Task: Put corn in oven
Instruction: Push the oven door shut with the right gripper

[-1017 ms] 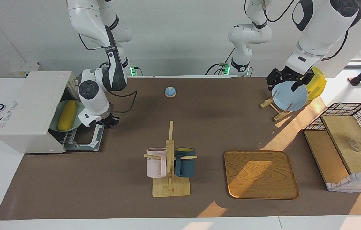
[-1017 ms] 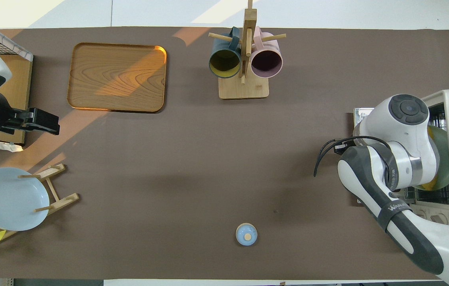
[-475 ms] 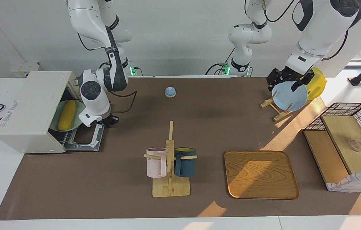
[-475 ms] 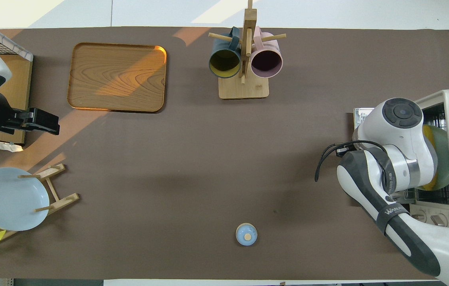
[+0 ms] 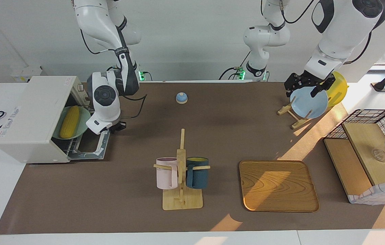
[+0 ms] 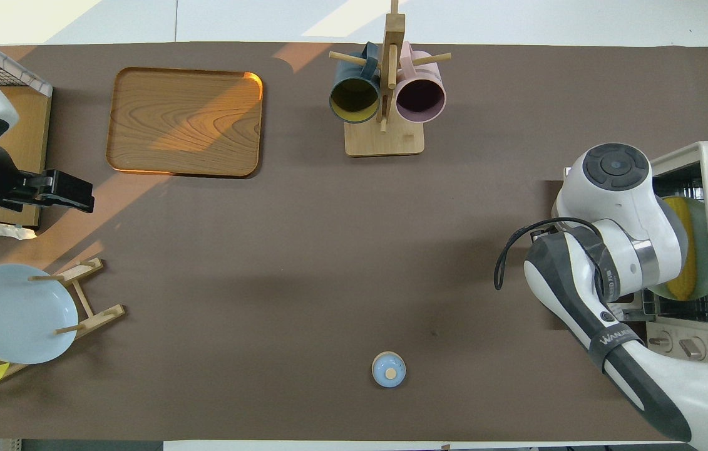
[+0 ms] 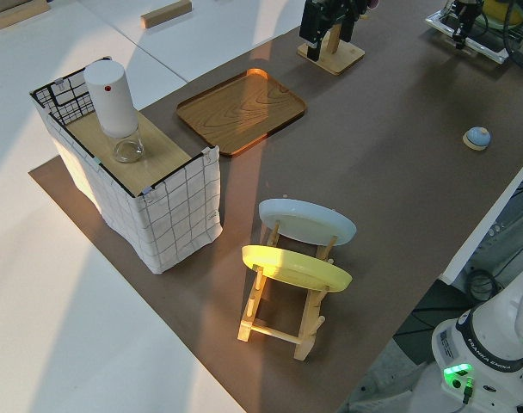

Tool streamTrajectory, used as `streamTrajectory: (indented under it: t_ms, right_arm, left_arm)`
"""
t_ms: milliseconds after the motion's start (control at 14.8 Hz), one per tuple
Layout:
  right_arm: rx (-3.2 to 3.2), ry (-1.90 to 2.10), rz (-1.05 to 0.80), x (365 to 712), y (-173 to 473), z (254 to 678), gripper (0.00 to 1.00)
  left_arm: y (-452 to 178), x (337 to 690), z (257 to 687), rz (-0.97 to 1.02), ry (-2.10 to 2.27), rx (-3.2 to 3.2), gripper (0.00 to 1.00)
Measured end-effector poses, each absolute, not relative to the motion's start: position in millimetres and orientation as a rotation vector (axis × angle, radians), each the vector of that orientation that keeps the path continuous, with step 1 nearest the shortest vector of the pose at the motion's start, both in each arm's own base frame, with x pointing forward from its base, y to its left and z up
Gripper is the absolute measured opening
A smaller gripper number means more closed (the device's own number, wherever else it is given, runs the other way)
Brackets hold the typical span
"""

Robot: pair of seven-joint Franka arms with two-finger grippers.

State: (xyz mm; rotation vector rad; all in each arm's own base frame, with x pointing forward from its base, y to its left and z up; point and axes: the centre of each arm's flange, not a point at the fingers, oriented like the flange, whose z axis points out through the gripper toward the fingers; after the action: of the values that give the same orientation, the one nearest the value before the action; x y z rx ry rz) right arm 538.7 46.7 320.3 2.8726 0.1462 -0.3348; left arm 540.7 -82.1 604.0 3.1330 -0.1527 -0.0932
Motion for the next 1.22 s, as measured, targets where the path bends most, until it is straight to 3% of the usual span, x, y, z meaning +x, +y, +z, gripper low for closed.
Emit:
streamTrajectory:
  t_ms: [339, 678, 881, 1153, 1220]
  right_arm:
    - [2.856, 0.23, -0.398, 547.1, 27.3, 378.2, 0.01]
    - [2.863, 0.265, -0.401, 544.5, -43.2, 447.2, 0.01]
    - [2.858, 0.263, -0.391, 541.7, -82.4, 461.4, 0.01]
    - [2.856, 0.267, -0.39, 543.3, -82.1, 467.7, 0.01]
    - [2.861, 0.255, -0.39, 545.4, -82.6, 476.7, 0.06]
  left_arm:
    - [-82.1, 540.7, 604.0, -0.093, -0.153, 3.133, 1.0]
    - [-82.1, 540.7, 604.0, -0.093, -0.153, 3.133, 1.0]
    - [-82.1, 540.7, 604.0, -0.093, -0.153, 3.133, 1.0]
    - [-82.1, 540.7, 604.0, -0.093, -0.153, 3.133, 1.0]
    - [-82.1, 540.7, 604.0, -0.093, -0.153, 3.133, 1.0]
